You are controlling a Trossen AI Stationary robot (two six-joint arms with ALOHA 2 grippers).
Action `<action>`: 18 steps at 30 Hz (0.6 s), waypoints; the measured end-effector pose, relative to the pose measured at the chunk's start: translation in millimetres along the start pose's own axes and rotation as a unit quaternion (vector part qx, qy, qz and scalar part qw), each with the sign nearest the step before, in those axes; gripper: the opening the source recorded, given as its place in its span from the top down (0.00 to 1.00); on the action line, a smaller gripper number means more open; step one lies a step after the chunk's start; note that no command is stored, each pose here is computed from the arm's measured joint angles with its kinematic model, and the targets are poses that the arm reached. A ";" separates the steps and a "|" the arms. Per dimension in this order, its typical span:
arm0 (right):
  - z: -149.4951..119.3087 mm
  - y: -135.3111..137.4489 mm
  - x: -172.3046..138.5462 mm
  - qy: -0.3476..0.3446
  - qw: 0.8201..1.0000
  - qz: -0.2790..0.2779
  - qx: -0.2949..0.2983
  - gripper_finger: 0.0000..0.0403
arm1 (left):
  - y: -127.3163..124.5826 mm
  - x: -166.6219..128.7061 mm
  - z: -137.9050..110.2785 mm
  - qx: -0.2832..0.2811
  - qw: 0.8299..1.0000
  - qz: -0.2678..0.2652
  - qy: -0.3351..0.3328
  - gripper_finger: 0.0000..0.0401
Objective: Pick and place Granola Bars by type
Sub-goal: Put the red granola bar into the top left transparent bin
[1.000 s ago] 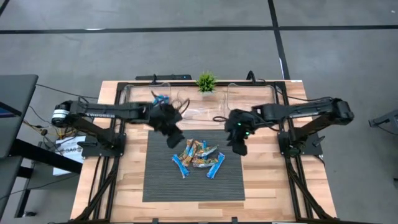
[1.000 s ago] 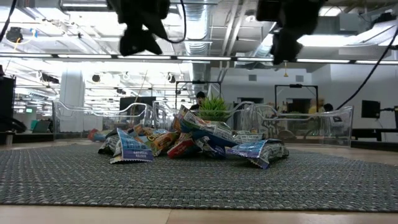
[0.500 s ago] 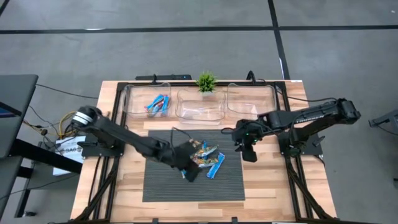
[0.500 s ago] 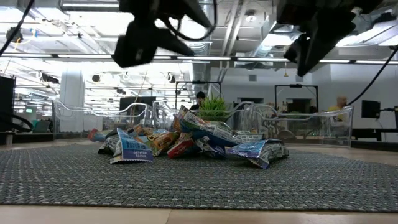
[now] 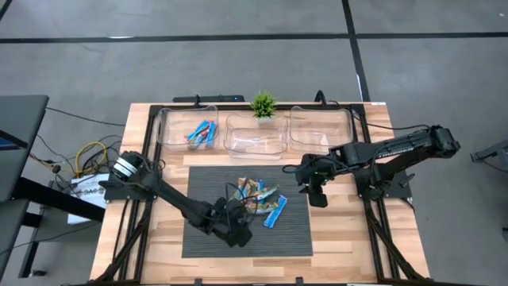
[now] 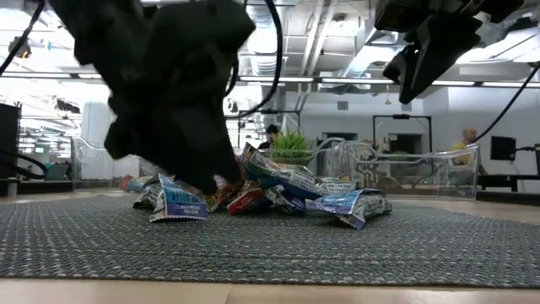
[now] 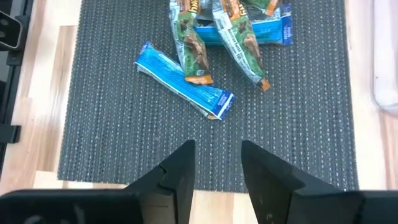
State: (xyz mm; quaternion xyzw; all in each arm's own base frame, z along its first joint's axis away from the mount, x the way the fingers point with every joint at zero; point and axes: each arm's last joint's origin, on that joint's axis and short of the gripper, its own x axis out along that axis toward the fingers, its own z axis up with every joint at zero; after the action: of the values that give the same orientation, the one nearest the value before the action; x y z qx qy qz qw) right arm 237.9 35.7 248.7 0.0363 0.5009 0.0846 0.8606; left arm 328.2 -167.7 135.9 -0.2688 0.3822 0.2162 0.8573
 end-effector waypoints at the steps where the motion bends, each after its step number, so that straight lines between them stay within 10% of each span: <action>1: 0.2 -0.3 0.0 -0.001 1.000 -0.005 0.000 0.70 | 0.4 3.2 -1.5 0.007 1.000 0.005 0.000 0.58; 18: 0.9 -5.3 -0.5 -0.004 1.000 -0.012 0.017 0.70 | -7.5 38.7 25.3 0.074 0.988 0.130 -0.038 0.59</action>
State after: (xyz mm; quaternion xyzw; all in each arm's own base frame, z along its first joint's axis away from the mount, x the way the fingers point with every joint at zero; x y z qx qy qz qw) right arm 239.1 30.4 248.8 0.0457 0.4991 0.0658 0.8628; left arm 369.9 -151.2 122.5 -0.1446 0.3964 0.3074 0.8529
